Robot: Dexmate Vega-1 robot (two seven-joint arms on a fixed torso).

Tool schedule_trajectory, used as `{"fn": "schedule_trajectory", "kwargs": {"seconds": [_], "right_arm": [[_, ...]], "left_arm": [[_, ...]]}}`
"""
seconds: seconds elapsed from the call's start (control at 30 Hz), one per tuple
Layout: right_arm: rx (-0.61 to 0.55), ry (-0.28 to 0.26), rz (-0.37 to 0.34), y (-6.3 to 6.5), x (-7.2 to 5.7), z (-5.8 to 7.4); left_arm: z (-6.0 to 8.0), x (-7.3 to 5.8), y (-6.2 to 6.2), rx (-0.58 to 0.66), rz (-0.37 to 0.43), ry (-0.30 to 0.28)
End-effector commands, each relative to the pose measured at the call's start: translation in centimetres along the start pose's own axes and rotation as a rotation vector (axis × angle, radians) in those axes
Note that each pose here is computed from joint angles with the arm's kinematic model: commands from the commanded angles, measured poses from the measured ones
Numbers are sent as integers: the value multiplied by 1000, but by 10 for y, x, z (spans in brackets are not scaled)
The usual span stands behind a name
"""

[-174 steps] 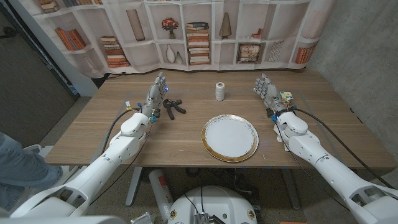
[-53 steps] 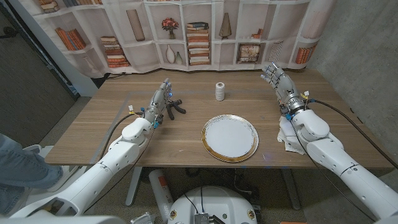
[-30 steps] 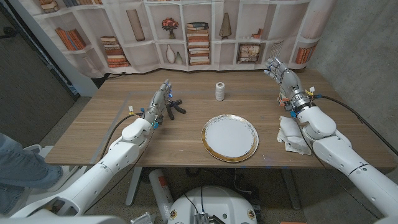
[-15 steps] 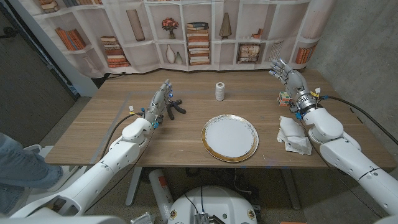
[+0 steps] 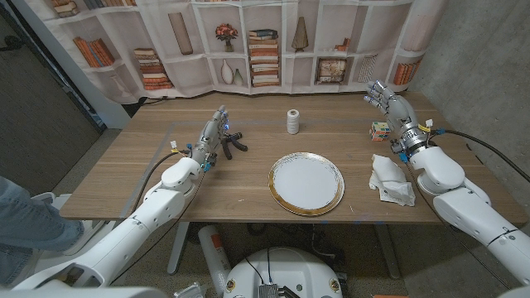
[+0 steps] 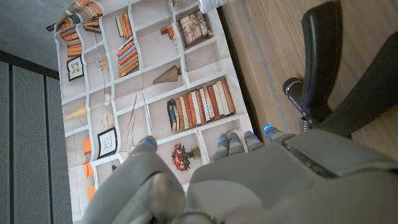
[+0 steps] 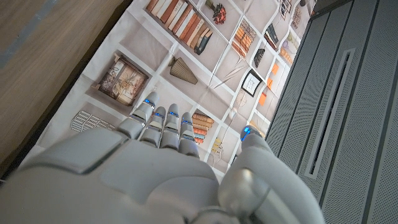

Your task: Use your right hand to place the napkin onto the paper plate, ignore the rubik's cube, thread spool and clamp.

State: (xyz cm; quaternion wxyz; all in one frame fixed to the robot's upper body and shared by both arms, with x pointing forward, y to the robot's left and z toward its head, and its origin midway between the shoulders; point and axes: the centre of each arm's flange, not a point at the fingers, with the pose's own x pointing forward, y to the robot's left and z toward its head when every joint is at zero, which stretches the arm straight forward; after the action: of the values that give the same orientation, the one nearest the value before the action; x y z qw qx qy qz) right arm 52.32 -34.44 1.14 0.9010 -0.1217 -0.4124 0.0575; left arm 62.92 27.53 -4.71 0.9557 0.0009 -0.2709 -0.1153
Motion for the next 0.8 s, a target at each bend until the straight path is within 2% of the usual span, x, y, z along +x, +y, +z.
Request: {"fn": "schedule_trajectory", "kwargs": {"seconds": [0.03,0.4,0.8], "right_arm": [[-40,2,-13,-8,-13,-2],[-83,-11,-25,-10,-29,0],[-91,-1,-29,-12,-42,-5]], "left_arm": [[1,-4,0,15,1,15],[11,-2,-5,33,-10,12],[17,-1,-10,42,-12,1]]}}
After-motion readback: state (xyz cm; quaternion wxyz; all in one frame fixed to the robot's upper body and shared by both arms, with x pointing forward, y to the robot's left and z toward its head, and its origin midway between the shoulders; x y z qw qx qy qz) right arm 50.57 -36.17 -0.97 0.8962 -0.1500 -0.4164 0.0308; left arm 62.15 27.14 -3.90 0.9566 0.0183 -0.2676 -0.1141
